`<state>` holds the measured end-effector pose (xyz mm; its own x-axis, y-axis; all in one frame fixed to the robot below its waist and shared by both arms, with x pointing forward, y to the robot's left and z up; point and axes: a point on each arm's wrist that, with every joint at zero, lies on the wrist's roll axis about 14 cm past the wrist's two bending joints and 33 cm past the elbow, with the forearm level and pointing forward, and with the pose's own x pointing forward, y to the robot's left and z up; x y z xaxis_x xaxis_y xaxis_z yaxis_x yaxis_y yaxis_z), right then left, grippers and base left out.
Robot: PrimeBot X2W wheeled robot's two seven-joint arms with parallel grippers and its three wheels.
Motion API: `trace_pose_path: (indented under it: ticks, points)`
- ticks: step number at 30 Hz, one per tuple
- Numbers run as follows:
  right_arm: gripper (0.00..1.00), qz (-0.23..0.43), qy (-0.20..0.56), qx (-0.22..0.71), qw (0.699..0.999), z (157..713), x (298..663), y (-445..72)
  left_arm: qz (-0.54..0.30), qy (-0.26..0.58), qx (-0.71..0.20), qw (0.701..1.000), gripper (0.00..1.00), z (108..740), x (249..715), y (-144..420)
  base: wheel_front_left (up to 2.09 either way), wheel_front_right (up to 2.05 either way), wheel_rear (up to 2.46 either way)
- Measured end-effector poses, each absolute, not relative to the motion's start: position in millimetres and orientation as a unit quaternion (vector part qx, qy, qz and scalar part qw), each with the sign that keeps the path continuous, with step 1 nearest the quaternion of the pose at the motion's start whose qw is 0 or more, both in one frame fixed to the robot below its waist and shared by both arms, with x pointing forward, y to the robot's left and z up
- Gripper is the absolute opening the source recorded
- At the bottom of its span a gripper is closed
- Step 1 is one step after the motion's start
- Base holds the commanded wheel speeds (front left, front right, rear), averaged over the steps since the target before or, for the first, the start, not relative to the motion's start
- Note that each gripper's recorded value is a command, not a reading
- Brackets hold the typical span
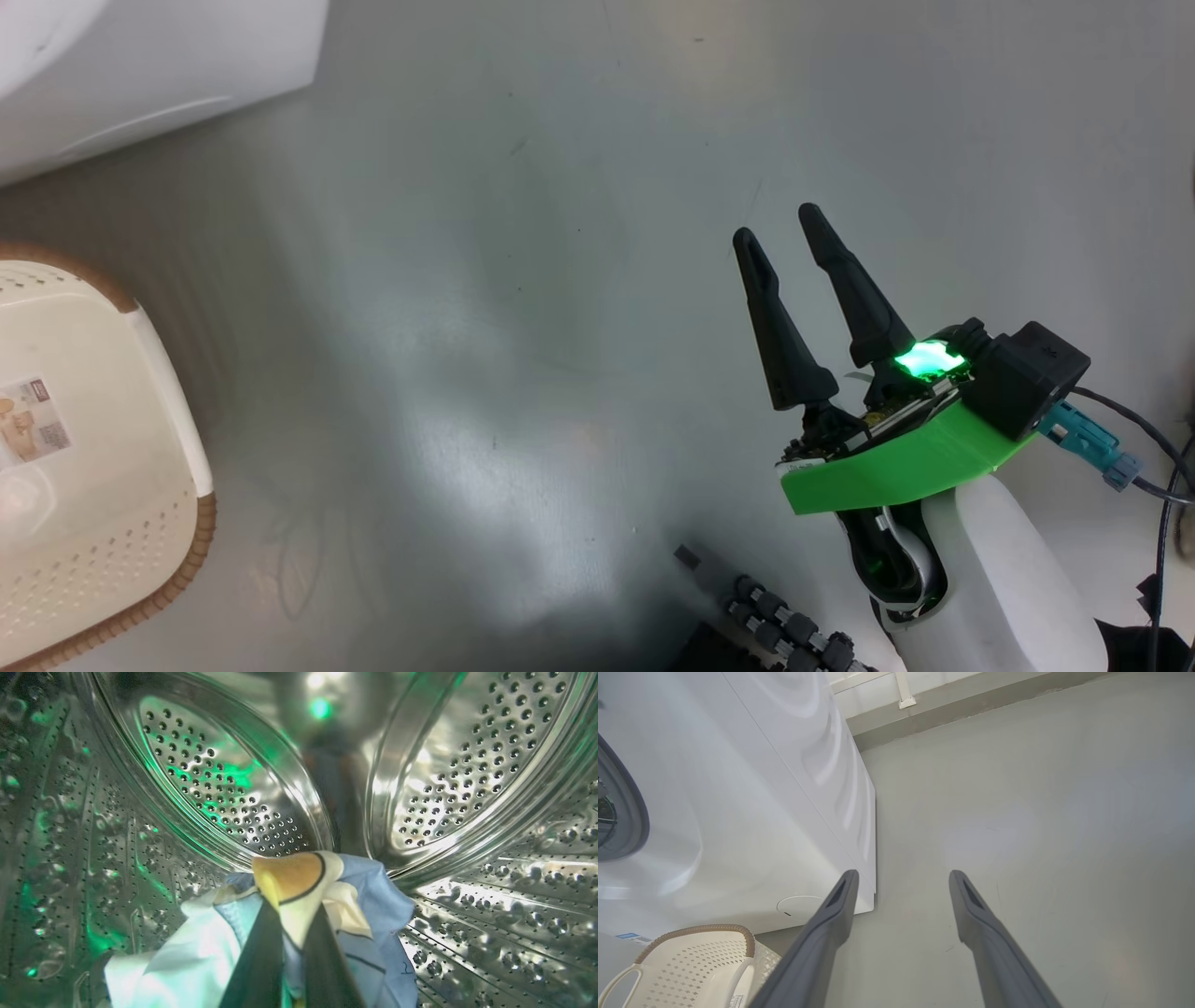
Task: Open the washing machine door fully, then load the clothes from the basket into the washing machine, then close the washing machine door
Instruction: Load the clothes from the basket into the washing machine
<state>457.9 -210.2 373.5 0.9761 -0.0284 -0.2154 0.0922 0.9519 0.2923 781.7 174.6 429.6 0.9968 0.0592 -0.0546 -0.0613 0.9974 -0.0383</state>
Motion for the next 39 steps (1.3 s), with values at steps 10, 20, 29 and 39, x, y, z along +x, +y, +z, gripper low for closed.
trace_pose_path:
  ticks: [10,20,29,39]
  points:
    - [1.00,-0.024,0.105,0.154,0.982,370,464,-207,0.030,0.051,-0.028,0.998,1.00,409,783,178,0.00,0.00,0.00]
    - [1.00,-0.017,0.091,0.154,0.984,376,471,-203,0.010,0.044,-0.037,0.998,1.00,419,775,172,0.00,0.00,0.00]
    - [1.00,-0.008,0.069,0.141,0.988,392,475,-201,-0.004,0.054,-0.035,0.998,1.00,411,743,167,0.00,0.00,0.00]
    - [1.00,-0.008,0.051,0.123,0.991,410,469,-202,-0.005,0.025,-0.034,0.999,1.00,419,673,173,0.00,0.00,0.00]
